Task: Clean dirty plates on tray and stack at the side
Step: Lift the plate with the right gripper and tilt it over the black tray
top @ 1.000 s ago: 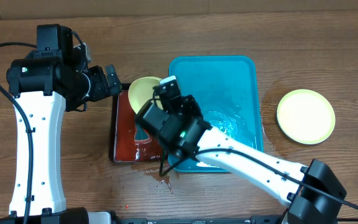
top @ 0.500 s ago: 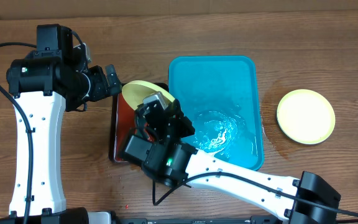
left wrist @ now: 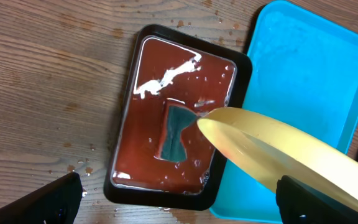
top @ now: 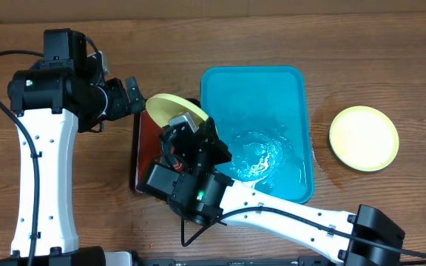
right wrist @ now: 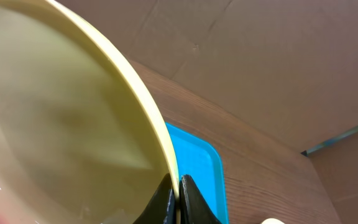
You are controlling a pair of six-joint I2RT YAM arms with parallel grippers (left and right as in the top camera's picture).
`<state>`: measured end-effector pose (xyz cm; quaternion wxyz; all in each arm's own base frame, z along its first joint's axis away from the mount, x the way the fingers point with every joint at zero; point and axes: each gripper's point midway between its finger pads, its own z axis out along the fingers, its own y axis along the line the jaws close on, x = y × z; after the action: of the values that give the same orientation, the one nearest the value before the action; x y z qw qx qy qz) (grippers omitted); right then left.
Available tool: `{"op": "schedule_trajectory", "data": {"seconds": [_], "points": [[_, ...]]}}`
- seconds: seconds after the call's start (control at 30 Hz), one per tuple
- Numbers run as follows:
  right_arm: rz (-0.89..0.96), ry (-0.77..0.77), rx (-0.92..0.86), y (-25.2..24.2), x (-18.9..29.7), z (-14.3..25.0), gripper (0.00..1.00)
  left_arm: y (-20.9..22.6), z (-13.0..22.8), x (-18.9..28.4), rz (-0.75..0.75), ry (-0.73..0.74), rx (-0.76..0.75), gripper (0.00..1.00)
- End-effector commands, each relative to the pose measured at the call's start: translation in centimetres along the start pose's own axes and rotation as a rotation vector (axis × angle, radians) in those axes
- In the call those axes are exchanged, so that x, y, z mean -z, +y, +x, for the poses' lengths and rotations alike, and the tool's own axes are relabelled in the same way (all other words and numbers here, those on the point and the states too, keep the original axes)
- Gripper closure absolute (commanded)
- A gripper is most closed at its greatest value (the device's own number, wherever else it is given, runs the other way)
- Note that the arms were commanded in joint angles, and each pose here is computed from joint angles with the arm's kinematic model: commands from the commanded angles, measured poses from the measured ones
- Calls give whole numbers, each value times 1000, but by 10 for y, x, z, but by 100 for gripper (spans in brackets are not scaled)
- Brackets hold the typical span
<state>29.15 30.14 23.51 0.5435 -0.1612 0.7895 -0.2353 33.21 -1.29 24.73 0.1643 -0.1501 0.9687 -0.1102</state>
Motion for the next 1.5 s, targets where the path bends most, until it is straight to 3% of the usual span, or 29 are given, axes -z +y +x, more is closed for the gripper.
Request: {"op": "schedule_trajectory", "data": {"seconds": [0.0, 1.47], "points": [[25, -28, -54, -11, 4, -13, 96, -4, -3, 6, 19, -14, -20, 0], [-26, 8, -42, -3, 0, -7, 96, -4, -3, 6, 19, -14, -21, 0]]}}
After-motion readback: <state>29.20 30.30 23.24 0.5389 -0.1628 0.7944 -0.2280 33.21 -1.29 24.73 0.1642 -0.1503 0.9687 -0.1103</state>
